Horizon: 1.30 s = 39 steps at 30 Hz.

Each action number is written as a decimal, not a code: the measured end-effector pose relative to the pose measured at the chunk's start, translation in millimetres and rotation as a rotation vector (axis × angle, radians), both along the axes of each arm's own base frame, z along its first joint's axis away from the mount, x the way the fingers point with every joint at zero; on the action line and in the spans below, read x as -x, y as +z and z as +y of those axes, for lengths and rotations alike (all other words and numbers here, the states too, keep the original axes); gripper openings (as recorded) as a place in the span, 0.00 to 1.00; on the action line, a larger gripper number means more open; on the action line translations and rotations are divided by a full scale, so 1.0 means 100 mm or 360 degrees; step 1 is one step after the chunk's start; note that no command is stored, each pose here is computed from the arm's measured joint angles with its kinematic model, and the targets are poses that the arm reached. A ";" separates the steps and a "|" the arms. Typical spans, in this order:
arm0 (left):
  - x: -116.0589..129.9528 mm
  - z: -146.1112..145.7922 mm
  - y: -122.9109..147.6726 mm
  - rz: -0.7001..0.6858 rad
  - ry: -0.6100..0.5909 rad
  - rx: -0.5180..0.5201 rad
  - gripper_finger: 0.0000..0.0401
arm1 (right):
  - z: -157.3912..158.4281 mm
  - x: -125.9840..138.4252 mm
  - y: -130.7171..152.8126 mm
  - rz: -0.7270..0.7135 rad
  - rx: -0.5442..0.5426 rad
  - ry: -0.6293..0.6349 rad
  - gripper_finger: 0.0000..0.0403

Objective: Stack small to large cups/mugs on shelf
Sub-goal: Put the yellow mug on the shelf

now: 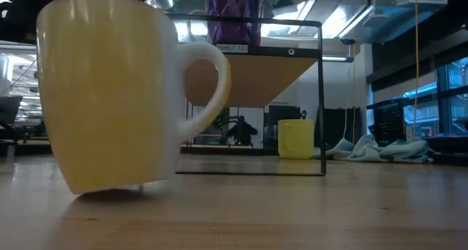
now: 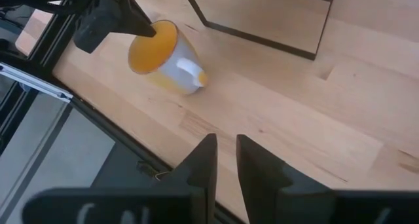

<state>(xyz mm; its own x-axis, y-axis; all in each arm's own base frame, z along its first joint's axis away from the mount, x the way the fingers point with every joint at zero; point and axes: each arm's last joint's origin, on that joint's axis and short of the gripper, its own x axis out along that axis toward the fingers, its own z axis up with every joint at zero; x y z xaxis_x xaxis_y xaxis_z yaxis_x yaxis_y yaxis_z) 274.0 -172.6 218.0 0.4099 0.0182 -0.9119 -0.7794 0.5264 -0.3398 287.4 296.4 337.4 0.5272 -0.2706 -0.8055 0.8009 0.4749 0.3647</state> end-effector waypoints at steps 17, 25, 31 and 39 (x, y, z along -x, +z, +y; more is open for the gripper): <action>-0.02 -0.01 0.01 -0.0042 -0.0064 -0.0035 0.15 | -0.09 -0.09 0.00 0.0040 0.0046 0.0039 0.15; -0.02 0.00 0.00 -0.0043 -0.0116 -0.0073 0.03 | -0.09 -0.09 0.00 0.0041 0.0045 0.0039 0.15; -0.01 0.00 0.00 -0.0025 -0.0138 -0.0094 0.02 | -0.09 -0.09 0.00 0.0041 0.0045 0.0039 0.15; 0.17 0.00 0.07 0.0086 -0.0181 -0.0147 0.01 | -0.09 -0.09 0.00 0.0043 0.0042 0.0038 0.15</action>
